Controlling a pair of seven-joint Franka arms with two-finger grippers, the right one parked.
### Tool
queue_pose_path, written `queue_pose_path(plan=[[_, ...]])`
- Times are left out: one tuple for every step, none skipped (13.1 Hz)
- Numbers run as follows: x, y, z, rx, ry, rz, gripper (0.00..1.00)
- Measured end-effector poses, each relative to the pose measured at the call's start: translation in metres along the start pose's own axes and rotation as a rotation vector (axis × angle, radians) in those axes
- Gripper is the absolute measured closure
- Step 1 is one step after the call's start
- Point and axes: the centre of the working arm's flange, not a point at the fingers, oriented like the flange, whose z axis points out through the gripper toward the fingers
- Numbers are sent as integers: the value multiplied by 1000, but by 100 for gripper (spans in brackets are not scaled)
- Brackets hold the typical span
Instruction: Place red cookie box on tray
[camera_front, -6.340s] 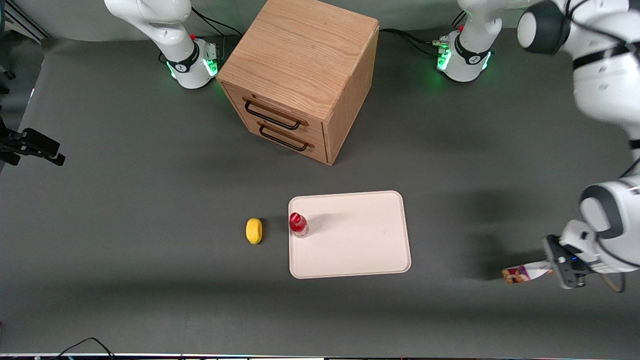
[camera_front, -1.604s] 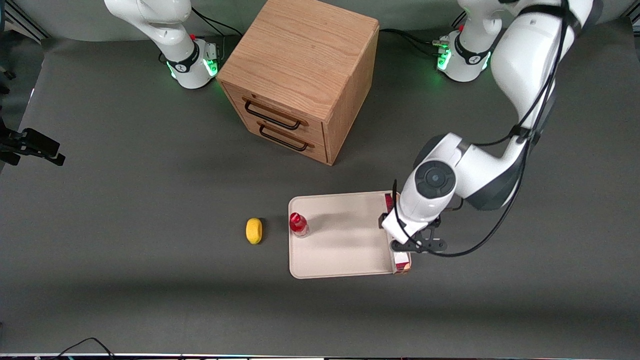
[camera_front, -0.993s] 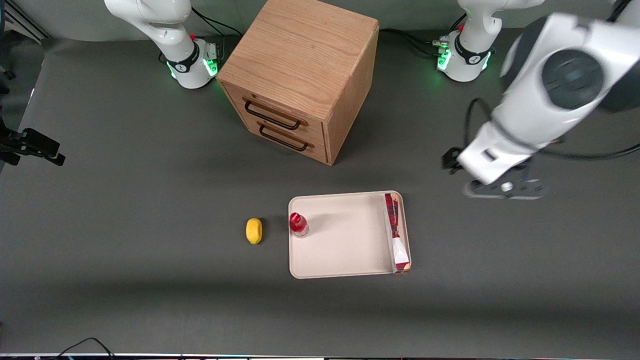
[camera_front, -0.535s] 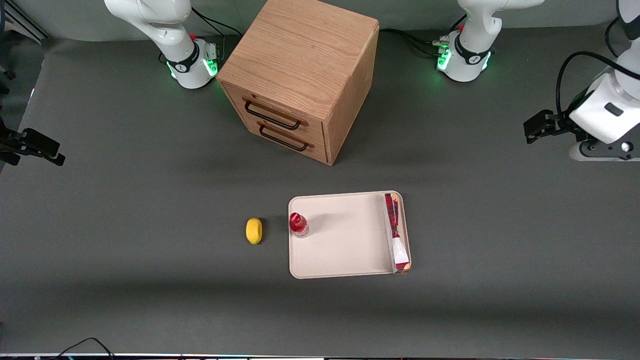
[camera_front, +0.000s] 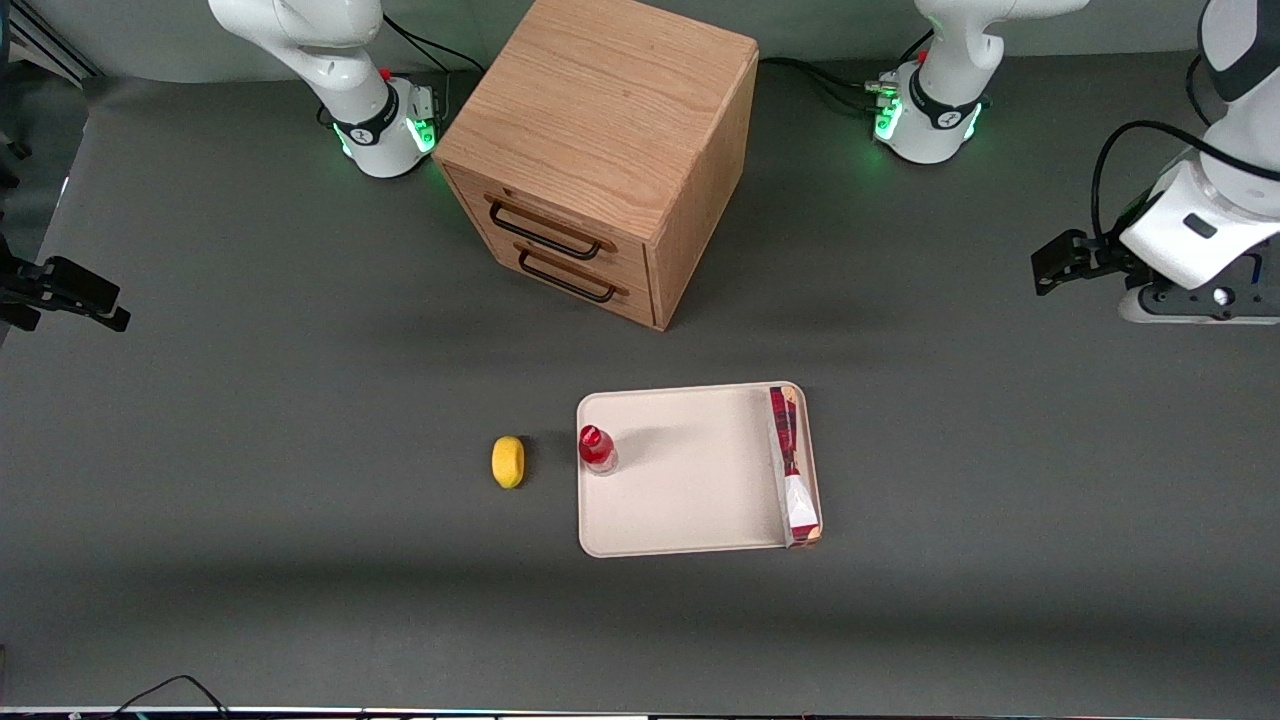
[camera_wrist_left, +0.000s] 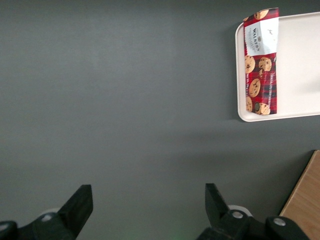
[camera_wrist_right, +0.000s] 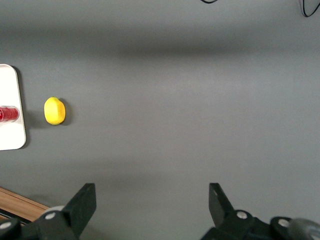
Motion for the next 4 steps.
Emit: queue_pose_path(plan=[[2, -2, 3, -9, -2, -3, 0], [4, -4, 5, -11, -3, -4, 0], [5, -5, 6, -11, -3, -5, 0], [6, -5, 5, -12, -2, -5, 0]])
